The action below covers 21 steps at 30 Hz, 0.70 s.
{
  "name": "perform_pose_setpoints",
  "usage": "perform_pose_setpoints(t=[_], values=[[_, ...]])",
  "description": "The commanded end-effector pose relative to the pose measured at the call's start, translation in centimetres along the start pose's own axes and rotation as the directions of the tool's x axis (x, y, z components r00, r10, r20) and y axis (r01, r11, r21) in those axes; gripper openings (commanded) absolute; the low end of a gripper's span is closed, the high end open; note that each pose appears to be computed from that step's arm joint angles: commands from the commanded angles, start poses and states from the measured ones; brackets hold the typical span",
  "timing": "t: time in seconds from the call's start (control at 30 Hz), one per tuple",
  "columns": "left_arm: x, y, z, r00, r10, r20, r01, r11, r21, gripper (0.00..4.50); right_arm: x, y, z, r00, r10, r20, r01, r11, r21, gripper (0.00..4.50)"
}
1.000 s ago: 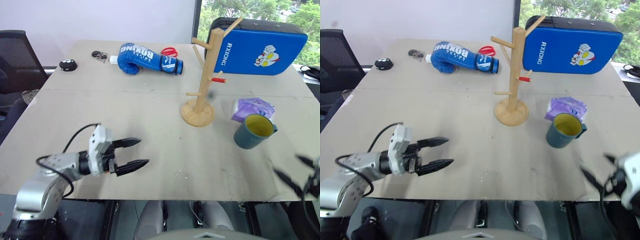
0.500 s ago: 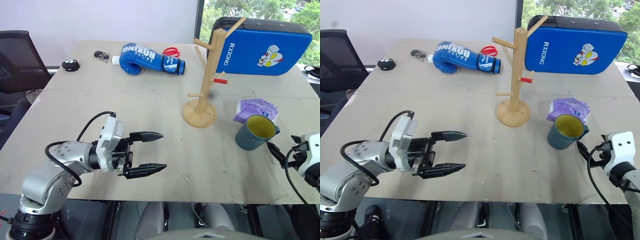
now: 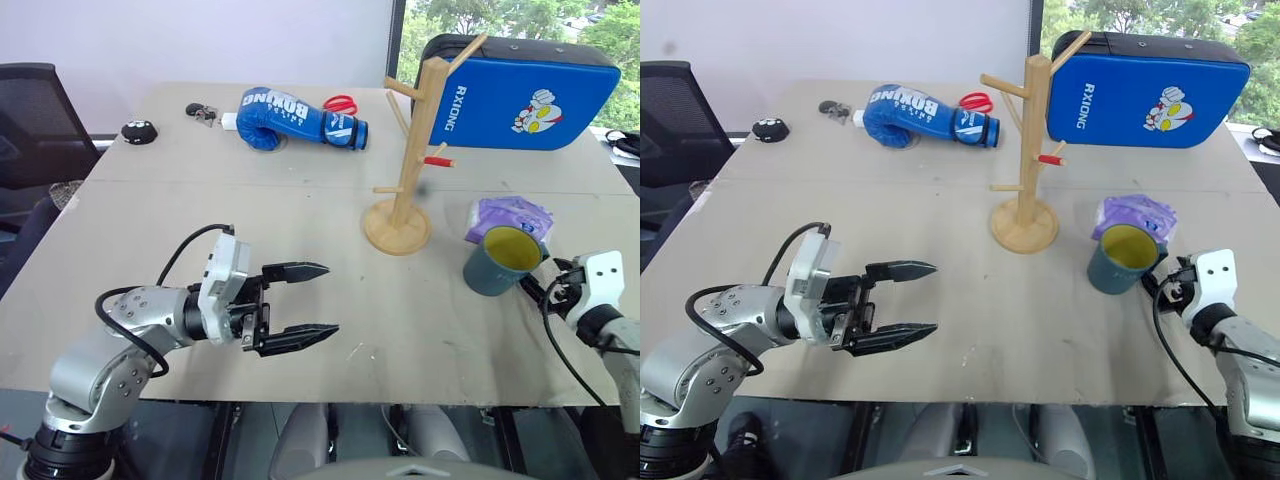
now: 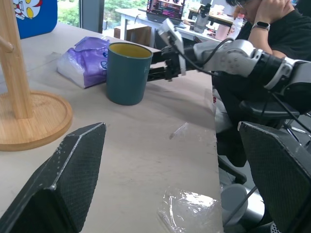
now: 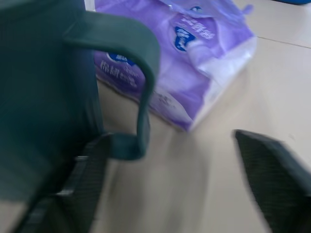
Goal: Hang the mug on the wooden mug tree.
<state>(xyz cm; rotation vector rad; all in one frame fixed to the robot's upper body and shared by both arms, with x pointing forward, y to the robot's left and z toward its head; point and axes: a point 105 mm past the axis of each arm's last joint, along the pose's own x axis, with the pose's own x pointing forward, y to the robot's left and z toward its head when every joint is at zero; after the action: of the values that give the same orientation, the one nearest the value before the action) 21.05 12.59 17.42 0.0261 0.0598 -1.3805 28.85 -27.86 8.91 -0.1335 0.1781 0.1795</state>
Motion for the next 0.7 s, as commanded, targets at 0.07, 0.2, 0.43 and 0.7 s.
perform_pose_setpoints(t=[0.07, 0.2, 0.43, 0.7], values=[[0.0, -0.4, 0.9, 1.0, -0.005, 0.024, 0.003, 0.999, 0.046, 4.5, 0.3, 0.0, 1.6, 0.997, 0.011, 0.072, -0.009, 1.0, -0.03, 1.75], [-0.1, -0.4, 0.8, 1.0, 0.003, 0.026, -0.004, 0.999, 0.047, 4.5, 0.1, 0.7, 2.1, 0.994, 0.048, 0.098, -0.045, 0.998, -0.033, 0.04], [-0.6, 0.3, 1.0, 0.994, 0.067, 0.09, -0.074, 0.993, 0.087, 4.5, -1.2, 2.5, 4.8, 0.977, 0.147, 0.155, -0.136, 0.988, -0.078, 0.04], [-2.5, 0.9, 1.7, 0.966, 0.116, 0.231, -0.124, 0.992, 0.018, 4.5, -1.8, 7.0, 11.8, 0.935, 0.318, 0.157, -0.264, 0.919, -0.293, 0.04]])
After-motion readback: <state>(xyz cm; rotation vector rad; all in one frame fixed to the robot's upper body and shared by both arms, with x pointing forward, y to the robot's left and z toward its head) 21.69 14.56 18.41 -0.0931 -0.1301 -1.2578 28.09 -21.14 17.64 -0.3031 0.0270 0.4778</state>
